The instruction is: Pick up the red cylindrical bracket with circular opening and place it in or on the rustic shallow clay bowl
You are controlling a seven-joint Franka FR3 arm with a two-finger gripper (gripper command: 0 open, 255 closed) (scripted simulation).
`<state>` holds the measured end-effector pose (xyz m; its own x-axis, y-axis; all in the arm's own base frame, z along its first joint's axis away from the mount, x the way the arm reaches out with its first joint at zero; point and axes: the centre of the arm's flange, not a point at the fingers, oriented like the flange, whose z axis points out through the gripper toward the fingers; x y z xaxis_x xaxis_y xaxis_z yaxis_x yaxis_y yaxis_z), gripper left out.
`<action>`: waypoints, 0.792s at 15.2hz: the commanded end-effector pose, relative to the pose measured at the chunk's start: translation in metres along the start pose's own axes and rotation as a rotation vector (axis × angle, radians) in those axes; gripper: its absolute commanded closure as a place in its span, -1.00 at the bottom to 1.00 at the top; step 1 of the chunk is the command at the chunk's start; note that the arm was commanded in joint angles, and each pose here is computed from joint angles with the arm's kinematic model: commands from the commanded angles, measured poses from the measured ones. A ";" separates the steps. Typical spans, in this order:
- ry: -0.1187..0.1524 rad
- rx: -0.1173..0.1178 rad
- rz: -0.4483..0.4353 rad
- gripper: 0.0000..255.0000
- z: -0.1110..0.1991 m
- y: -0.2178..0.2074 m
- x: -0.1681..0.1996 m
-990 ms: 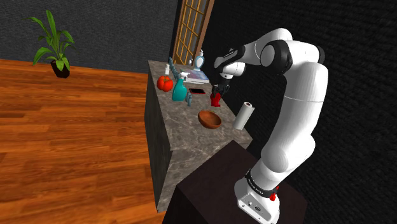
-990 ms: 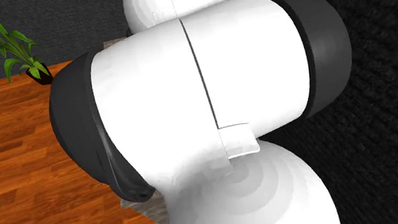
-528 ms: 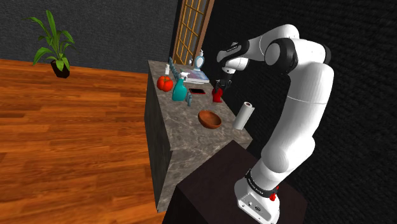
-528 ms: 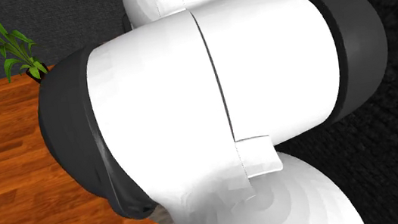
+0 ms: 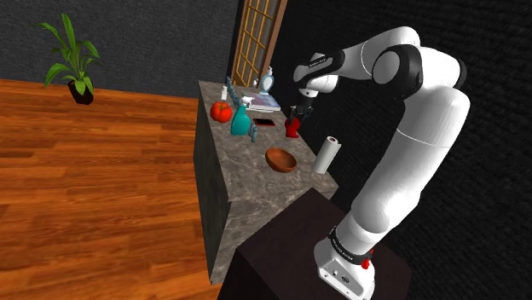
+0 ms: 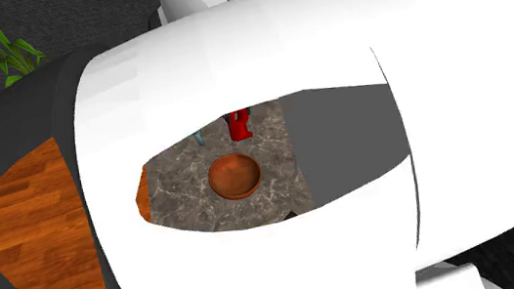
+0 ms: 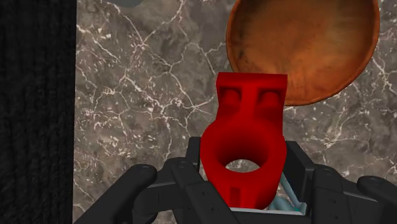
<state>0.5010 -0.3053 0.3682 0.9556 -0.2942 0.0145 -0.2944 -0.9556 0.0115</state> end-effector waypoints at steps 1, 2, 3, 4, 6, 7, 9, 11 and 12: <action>0.000 0.000 0.000 1.00 -0.001 -0.016 -0.019; 0.000 0.000 0.000 1.00 -0.001 -0.024 -0.029; 0.000 0.000 0.000 1.00 -0.002 -0.033 -0.039; 0.000 0.000 0.000 1.00 -0.002 -0.041 -0.049; 0.000 0.000 0.000 1.00 -0.003 -0.058 -0.070; 0.000 0.000 0.000 1.00 -0.004 -0.066 -0.080; 0.000 0.000 0.000 1.00 0.001 -0.077 -0.094; 0.000 0.000 0.000 1.00 0.012 -0.077 -0.094; 0.000 0.000 0.000 1.00 0.017 -0.077 -0.094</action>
<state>0.4349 -0.2051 0.3536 0.9557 -0.2939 0.0140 -0.2940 -0.9557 0.0116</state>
